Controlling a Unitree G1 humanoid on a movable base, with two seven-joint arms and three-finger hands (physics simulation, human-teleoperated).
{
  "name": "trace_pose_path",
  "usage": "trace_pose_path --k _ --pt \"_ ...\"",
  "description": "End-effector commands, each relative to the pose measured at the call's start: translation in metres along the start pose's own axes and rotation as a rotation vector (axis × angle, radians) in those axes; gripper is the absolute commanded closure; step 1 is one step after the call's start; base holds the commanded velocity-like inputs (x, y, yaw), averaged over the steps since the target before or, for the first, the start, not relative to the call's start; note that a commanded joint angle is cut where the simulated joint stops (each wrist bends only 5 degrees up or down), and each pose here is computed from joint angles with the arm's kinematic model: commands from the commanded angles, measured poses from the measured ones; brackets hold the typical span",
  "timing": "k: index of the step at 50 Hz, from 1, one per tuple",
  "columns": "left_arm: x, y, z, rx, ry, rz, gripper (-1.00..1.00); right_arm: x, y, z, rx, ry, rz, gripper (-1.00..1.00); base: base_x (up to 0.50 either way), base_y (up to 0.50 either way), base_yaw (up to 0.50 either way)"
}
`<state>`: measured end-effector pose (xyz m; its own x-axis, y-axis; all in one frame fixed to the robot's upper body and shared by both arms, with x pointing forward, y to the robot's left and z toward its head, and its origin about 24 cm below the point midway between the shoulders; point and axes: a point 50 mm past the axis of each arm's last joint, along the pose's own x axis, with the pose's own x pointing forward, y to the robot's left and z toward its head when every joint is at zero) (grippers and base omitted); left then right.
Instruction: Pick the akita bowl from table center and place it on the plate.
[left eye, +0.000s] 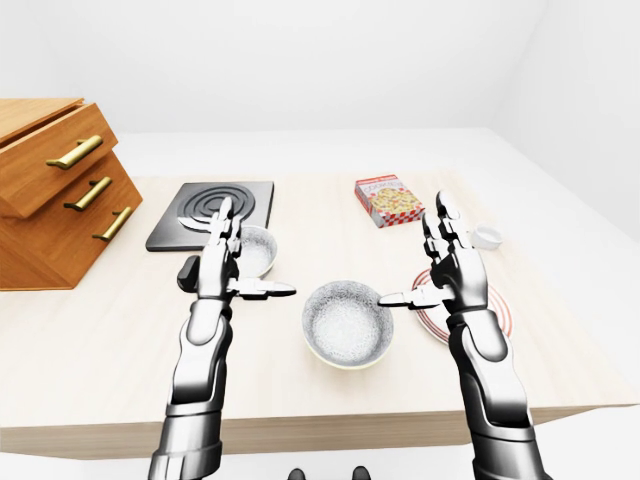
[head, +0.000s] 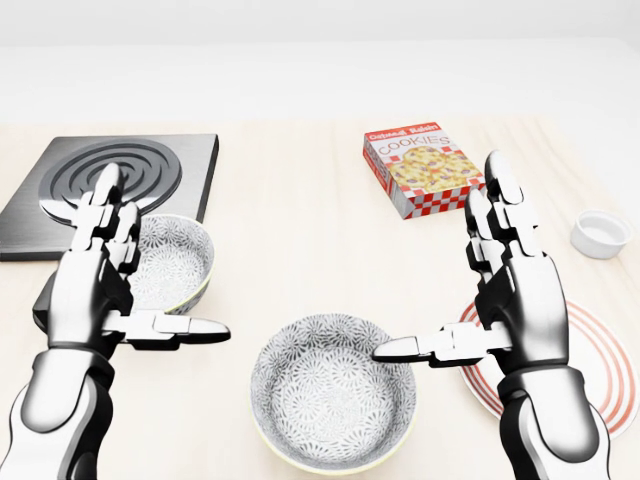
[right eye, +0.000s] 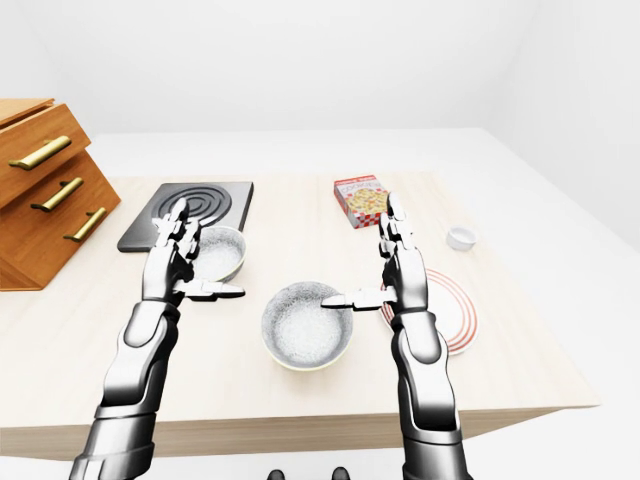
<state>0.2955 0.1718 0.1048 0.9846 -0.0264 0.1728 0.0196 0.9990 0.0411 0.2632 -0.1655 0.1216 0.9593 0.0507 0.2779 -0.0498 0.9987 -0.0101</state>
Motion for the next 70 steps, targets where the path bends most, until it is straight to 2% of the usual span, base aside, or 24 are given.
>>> trace_pose_path --k 1,6,10,12,13,16,17,20,21,24,25,29,33,41,44,49,59,70 --pt "-0.001 0.003 -0.002 0.005 0.008 0.011 -1.0 0.001 0.001 -0.001 -0.004 0.003 -0.004 -1.0 0.0 0.0 0.0" --pt "0.002 0.009 -0.005 0.034 0.025 0.032 -1.0 0.002 0.001 -0.002 -0.018 0.008 -0.009 -1.0 0.0 0.0 0.0" --pt "0.008 0.015 -0.007 0.086 0.047 0.033 -1.0 0.004 -0.002 -0.006 -0.052 0.026 -0.062 -1.0 0.0 0.0 0.0" --pt "0.014 0.021 -0.015 0.169 0.095 0.053 -1.0 0.007 -0.005 -0.009 -0.121 0.044 -0.084 -1.0 0.0 0.0 0.0" --pt "0.019 0.027 -0.023 0.239 0.126 0.063 -1.0 0.005 -0.005 -0.004 -0.117 0.019 -0.094 -1.0 0.0 0.0 0.0" --pt "0.027 0.036 -0.03 0.379 0.126 0.081 -1.0 0.007 -0.009 0.006 -0.07 -0.023 -0.11 -1.0 0.0 0.0 0.0" --pt "0.032 0.043 -0.034 0.485 0.122 0.101 -1.0 0.008 -0.01 0.011 -0.07 -0.045 -0.111 -1.0 0.0 0.0 0.0" --pt "0.036 0.052 -0.044 0.582 0.192 0.121 -1.0 0.008 -0.011 0.014 -0.078 -0.056 -0.109 -1.0 0.0 0.0 0.0" --pt "0.037 0.058 -0.051 0.671 0.23 0.127 -1.0 0.008 -0.011 0.016 -0.068 -0.068 -0.116 -1.0 0.0 0.0 0.0" --pt "0.038 0.064 -0.06 0.758 0.288 0.126 -1.0 0.007 -0.011 0.018 -0.062 -0.076 -0.103 -1.0 0.0 0.0 0.0" --pt "0.038 0.066 -0.063 0.767 0.302 0.132 -1.0 0.007 -0.01 0.018 -0.063 -0.076 -0.101 -1.0 0.0 0.0 0.0" --pt "0.039 0.076 -0.074 0.888 0.378 0.167 -1.0 0.007 -0.01 0.021 -0.044 -0.091 -0.102 -1.0 0.0 0.0 0.0" --pt "0.039 0.078 -0.082 0.992 0.431 0.152 -1.0 0.008 -0.009 0.021 -0.049 -0.089 -0.096 -1.0 0.0 0.0 0.0" --pt "0.04 0.072 -0.087 1.103 0.44 0.124 -1.0 0.008 -0.01 0.022 -0.038 -0.093 -0.103 -1.0 0.0 0.0 0.0" --pt "0.041 0.067 -0.088 1.178 0.418 0.086 -1.0 0.008 -0.011 0.021 -0.037 -0.089 -0.106 -1.0 0.0 0.0 0.0" --pt "0.046 0.058 -0.085 1.243 0.371 0.065 -1.0 0.007 -0.011 0.02 -0.036 -0.085 -0.105 -1.0 0.0 0.0 0.0" --pt "0.047 0.048 -0.087 1.314 0.341 0.01 -1.0 0.013 -0.008 0.023 -0.029 -0.099 -0.1 -1.0 0.0 0.0 0.0" --pt "0.048 0.04 -0.089 1.337 0.334 -0.028 -1.0 0.013 -0.007 0.021 -0.028 -0.093 -0.093 -1.0 0.0 0.0 0.0"
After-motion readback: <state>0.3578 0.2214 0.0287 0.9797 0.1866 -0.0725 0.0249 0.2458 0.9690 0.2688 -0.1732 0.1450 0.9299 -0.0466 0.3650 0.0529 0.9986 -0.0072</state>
